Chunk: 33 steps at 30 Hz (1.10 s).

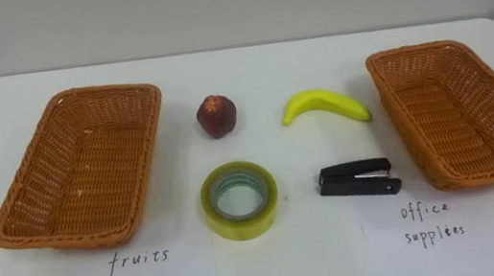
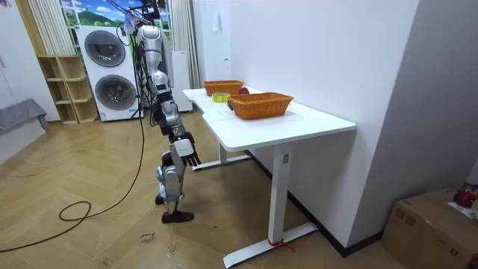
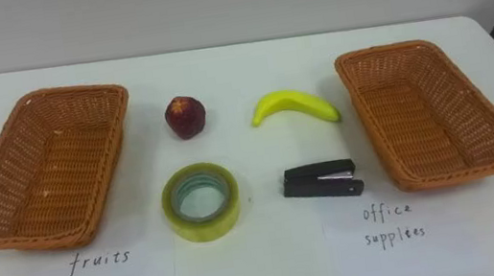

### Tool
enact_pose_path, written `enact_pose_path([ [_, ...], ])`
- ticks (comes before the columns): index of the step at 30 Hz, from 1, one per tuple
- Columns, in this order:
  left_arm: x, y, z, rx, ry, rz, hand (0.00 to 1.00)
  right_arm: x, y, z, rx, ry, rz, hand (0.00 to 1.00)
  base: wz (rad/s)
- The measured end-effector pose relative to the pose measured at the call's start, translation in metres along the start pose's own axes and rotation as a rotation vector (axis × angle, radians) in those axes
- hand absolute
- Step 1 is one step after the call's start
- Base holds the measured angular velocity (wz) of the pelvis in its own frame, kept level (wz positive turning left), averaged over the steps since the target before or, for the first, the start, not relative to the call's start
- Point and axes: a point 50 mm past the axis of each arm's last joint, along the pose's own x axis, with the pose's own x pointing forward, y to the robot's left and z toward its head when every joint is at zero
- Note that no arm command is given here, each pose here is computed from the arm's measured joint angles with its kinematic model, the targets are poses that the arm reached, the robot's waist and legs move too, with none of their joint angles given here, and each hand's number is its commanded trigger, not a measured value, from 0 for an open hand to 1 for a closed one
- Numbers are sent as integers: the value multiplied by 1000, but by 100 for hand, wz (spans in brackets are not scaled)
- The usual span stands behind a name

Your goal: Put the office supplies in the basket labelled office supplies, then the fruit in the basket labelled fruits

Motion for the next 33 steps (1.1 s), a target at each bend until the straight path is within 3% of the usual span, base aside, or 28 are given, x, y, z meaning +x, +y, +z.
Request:
enact_pose_path([
  [18, 0, 0, 4, 11, -30, 17, 0, 0, -1, -2, 17, 4, -9, 0, -3],
  [33, 1, 8, 2, -52, -14, 49, 0, -6, -23, -24, 270, 35, -197, 0, -3],
])
